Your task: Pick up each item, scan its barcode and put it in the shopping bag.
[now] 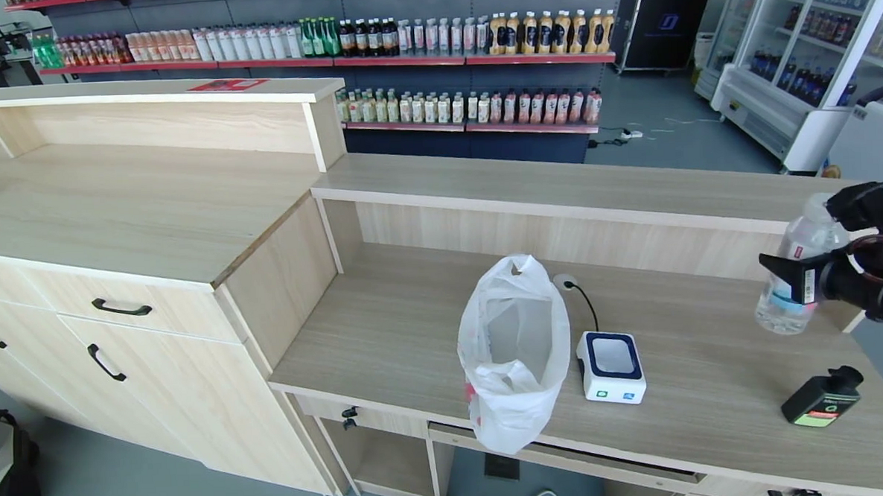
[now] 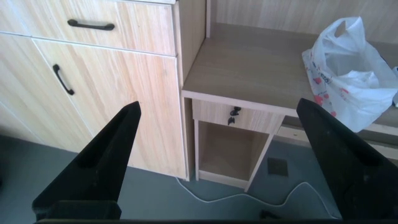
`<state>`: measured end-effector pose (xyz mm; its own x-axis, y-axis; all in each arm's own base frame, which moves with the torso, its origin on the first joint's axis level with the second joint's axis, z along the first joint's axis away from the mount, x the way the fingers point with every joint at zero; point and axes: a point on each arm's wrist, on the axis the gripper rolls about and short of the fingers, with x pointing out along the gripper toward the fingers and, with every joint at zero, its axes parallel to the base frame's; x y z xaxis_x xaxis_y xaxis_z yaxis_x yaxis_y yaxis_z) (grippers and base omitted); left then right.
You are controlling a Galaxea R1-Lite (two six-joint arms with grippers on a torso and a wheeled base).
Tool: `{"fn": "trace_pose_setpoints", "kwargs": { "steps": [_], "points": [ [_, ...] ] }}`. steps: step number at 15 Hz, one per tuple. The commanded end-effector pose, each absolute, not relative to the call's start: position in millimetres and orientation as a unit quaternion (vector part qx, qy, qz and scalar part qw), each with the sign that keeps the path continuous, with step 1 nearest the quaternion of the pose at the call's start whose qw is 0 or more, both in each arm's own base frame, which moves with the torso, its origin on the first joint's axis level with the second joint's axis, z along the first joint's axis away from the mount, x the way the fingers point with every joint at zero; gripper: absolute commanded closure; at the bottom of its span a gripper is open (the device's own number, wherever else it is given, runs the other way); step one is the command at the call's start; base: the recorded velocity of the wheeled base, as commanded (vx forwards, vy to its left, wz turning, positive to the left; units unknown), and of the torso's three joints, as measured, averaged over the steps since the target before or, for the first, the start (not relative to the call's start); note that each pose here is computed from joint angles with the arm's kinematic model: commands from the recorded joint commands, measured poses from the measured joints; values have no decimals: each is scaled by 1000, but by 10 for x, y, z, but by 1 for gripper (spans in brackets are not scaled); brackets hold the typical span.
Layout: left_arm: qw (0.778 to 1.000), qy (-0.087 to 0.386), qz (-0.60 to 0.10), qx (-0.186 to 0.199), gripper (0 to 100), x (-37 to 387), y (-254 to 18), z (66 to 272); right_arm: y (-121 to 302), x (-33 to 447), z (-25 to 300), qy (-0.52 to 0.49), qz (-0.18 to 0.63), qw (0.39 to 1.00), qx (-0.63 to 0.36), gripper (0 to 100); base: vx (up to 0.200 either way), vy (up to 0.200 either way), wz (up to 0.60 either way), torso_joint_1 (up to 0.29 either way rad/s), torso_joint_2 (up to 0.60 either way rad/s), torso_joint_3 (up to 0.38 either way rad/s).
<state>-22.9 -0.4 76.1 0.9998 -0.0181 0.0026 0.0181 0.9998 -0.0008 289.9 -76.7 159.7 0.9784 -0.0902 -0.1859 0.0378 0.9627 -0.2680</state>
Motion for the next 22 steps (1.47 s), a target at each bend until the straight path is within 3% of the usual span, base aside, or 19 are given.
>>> {"fn": "trace_pose_setpoints", "kwargs": {
  "steps": [1, 3, 6, 10, 12, 14, 22],
  "points": [
    [1000, -2, -9, -1, 0, -229, -4, 761, -630, 2530, 1812, 93, -150, 976, -126, 100, 0, 0, 0, 0, 0, 0],
    [1000, -2, -9, 0, 0, -229, -4, 761, -509, 2568, 1791, 104, -220, 960, -135, 100, 0, 0, 0, 0, 0, 0],
    [1000, -2, -9, -1, 0, -229, -4, 761, -460, 2592, 1803, 94, -204, 962, -154, 100, 0, 0, 0, 0, 0, 0],
    [1000, -2, -9, -1, 0, -229, -4, 761, -194, 2930, 1740, 22, -124, 980, -153, 100, 0, 0, 450, 3, 3, 2],
    [1000, -2, -9, -1, 0, -229, -4, 761, -74, 3163, 1677, -12, -47, 989, -143, 100, 0, 0, 300, 9, 1, 1],
    [1000, -2, -9, 0, 0, -229, -4, 761, -14, 3515, 1443, -9, 80, 991, -109, 100, 0, 0, 0, 0, 0, 0],
    [1000, -2, -9, -1, 0, -229, -4, 761, 211, 4192, 572, 49, 205, 976, -59, 100, 0, 0, 0, 0, 0, 0]
  ]
}}
